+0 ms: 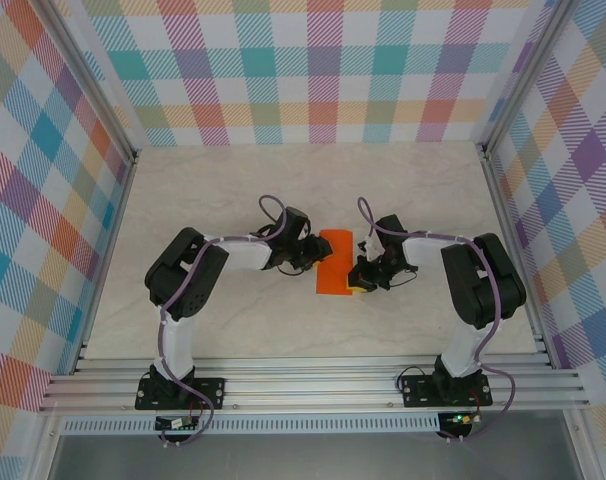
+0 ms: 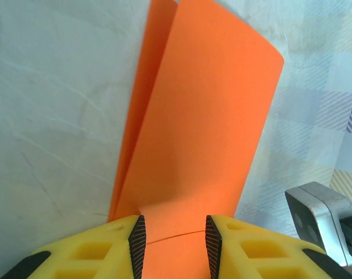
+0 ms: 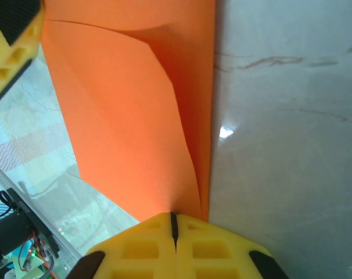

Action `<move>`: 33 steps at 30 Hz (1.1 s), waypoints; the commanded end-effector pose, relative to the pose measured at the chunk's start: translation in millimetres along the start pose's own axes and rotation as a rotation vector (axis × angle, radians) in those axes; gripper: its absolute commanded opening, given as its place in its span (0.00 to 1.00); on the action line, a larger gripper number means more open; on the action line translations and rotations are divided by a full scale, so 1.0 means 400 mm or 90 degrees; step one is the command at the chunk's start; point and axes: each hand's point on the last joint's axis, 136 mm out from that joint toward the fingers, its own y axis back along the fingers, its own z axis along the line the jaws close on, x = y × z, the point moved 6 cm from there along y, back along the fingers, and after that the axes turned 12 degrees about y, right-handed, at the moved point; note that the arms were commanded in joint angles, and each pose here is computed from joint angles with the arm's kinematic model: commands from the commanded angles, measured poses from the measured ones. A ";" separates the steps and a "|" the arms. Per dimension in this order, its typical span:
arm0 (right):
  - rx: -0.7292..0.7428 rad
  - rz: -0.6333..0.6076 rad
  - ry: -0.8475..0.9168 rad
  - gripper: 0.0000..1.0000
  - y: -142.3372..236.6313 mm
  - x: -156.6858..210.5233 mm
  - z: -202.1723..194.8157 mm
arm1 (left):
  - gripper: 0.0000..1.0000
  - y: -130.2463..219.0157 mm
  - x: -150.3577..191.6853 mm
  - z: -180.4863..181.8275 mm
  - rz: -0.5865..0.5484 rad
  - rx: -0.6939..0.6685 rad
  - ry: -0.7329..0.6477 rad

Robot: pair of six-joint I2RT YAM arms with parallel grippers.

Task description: Fold a paper plane with a square sheet of paper (pick it up from the middle)

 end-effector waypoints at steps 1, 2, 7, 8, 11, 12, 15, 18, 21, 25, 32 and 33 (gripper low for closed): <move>0.089 0.053 -0.044 0.05 -0.033 0.053 -0.072 | 0.36 0.029 -0.075 0.075 -0.070 -0.056 0.009; 0.087 0.052 -0.043 0.05 -0.033 0.052 -0.071 | 0.36 0.034 -0.078 0.072 -0.070 -0.051 0.011; 0.073 0.051 -0.039 0.05 -0.036 0.050 -0.066 | 0.37 0.075 -0.071 0.009 -0.061 -0.002 -0.005; 0.071 0.049 -0.038 0.05 -0.036 0.048 -0.065 | 0.38 0.087 -0.067 -0.003 -0.063 0.005 -0.008; 0.065 0.048 -0.038 0.05 -0.037 0.045 -0.063 | 0.38 0.112 -0.046 -0.035 -0.060 0.024 -0.018; 0.063 0.048 -0.037 0.05 -0.038 0.044 -0.062 | 0.38 0.116 -0.037 -0.045 -0.055 0.030 -0.023; 0.061 0.046 -0.035 0.06 -0.035 0.040 -0.058 | 0.38 0.113 0.005 -0.073 -0.036 0.043 -0.044; 0.056 0.043 -0.031 0.06 -0.033 0.037 -0.054 | 0.37 0.086 0.041 -0.089 -0.005 0.052 -0.058; 0.046 0.039 -0.027 0.07 -0.030 0.031 -0.046 | 0.35 0.045 0.058 -0.078 0.019 0.043 -0.048; 0.030 0.024 -0.013 0.08 -0.014 0.016 -0.022 | 0.33 -0.001 0.060 -0.042 0.032 0.025 -0.018; -0.018 -0.004 0.023 0.11 0.024 -0.012 0.042 | 0.30 -0.015 0.055 0.014 0.016 -0.037 -0.002; -0.022 -0.007 0.029 0.11 0.028 -0.016 0.052 | 0.30 -0.016 0.055 0.018 0.015 -0.041 -0.001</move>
